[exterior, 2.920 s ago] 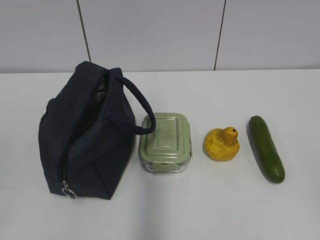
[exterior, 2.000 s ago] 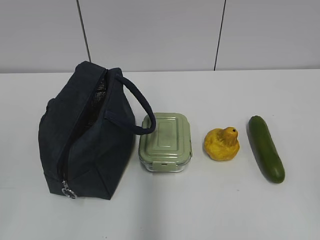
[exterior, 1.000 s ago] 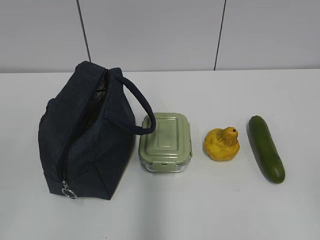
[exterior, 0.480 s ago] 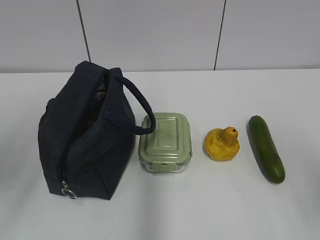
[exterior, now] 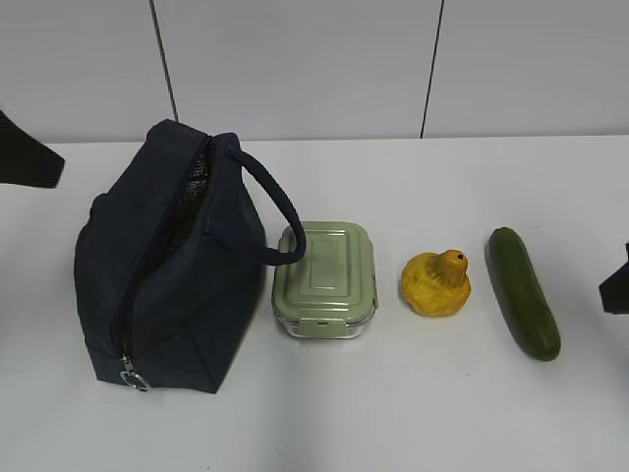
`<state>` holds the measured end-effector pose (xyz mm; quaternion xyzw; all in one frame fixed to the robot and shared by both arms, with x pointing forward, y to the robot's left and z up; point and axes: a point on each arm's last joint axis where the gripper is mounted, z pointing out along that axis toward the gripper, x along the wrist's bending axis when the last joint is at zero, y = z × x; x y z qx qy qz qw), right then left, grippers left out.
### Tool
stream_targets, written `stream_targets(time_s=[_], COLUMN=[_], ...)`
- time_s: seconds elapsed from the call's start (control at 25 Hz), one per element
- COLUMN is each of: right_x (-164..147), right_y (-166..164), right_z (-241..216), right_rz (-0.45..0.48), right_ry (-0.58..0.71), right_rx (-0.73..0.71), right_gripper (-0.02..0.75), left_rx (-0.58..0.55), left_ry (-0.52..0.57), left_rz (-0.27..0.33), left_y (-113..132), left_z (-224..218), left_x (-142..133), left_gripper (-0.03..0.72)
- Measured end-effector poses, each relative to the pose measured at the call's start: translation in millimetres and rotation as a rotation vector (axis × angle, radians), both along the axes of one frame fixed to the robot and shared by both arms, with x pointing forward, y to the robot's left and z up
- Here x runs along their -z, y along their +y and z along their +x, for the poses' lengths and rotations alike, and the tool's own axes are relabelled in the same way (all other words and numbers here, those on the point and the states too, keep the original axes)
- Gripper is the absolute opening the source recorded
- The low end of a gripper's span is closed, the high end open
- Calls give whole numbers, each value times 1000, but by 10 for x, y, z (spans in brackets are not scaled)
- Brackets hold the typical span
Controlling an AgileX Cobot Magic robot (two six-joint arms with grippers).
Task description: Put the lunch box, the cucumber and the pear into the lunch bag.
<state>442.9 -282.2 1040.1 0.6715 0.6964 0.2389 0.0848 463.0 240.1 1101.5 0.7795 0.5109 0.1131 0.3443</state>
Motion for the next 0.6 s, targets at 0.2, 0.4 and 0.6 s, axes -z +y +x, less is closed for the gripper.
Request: stream_targets(time_s=[0.2,0.4,0.6], right_x=[138,260,397], right_y=[-163,-233,-273], right_z=[200,346,430], right_rz=[157,168,145], right_ry=[12,-5,23], right_rx=[41,42,51], right_gripper=[390,390,390], left_rx=[38,21,96], left_ry=[115,85,109], left_rz=[-140,-133,15], left_y=[35,173,116], left_z=[214,305,288], left_x=[185,230,328], left_gripper=[298,298,298])
